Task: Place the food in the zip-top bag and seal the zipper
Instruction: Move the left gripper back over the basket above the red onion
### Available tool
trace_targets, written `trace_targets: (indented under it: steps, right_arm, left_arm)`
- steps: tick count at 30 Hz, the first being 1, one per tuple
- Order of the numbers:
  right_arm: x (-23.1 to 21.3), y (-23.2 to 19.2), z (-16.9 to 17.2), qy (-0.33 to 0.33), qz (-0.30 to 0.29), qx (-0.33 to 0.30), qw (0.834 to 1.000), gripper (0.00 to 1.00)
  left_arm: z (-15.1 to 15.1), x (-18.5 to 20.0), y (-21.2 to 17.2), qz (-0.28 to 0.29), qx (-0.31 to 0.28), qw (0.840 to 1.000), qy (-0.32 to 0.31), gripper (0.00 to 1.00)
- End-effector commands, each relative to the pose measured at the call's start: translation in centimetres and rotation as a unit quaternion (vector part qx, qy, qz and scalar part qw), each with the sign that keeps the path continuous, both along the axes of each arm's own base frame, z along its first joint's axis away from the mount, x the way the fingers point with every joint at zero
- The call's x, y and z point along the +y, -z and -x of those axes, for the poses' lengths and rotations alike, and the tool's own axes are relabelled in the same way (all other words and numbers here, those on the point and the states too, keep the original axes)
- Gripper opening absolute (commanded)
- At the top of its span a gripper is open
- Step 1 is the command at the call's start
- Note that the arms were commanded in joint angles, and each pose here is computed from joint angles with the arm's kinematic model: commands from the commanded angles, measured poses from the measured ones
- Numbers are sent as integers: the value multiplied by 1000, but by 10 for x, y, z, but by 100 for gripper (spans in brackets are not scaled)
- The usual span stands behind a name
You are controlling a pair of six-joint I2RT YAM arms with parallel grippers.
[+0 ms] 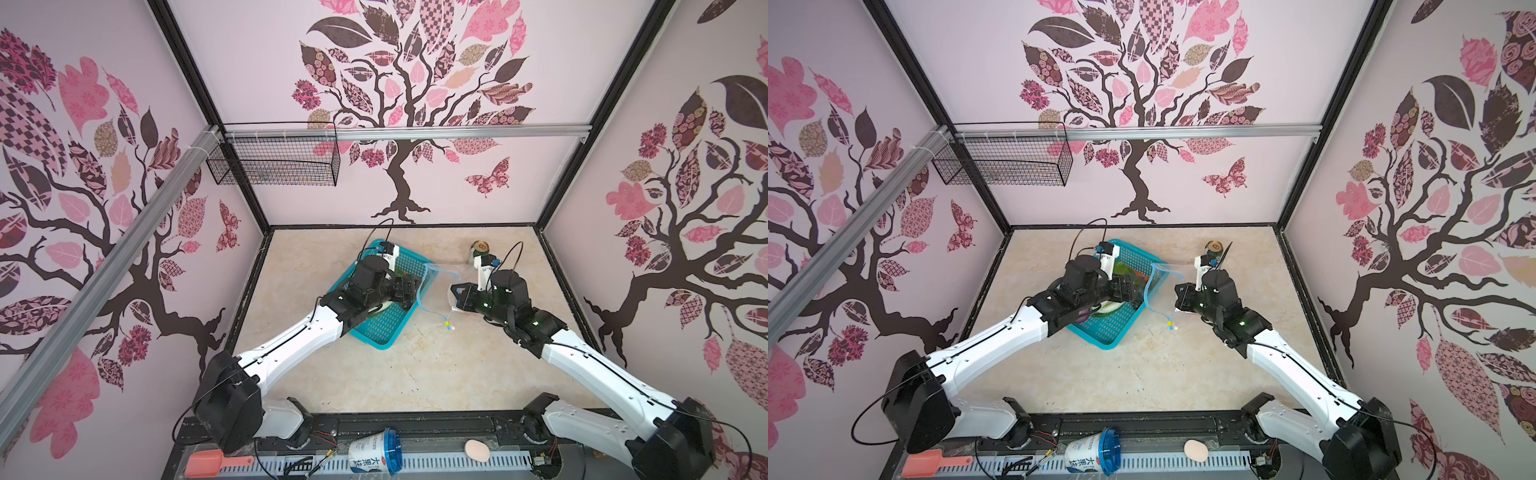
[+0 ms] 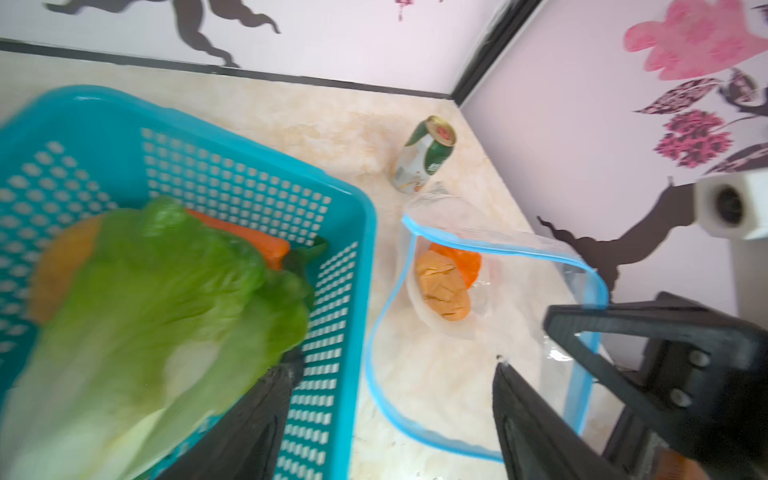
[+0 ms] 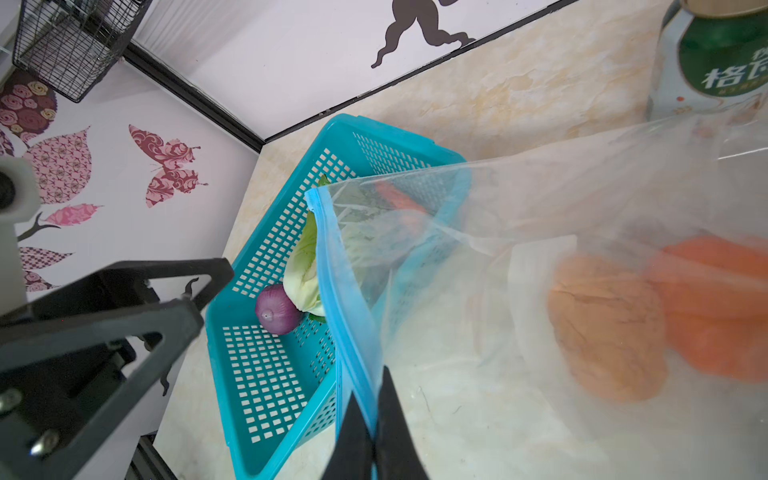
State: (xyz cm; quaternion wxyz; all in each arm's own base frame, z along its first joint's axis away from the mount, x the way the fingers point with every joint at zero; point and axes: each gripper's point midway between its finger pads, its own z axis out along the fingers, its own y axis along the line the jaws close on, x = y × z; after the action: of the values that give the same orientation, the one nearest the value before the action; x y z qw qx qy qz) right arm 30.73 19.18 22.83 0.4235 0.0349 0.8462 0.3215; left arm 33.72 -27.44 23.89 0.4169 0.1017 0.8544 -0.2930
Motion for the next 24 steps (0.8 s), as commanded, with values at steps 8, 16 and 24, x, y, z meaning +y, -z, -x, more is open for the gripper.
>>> trace_targets:
  steps: [8,16,24]
  right_arm:
    - [-2,-20,-11,-3,31,-46,998,0]
    - [-7,-15,-9,-1,48,-39,998,0]
    - [-12,-15,-10,10,60,-37,997,0]
  left_arm:
    - [-68,116,25,-190,44,979,-62,80]
    - [-102,165,77,-238,97,962,-90,81]
    - [-109,168,109,-207,125,966,-90,80]
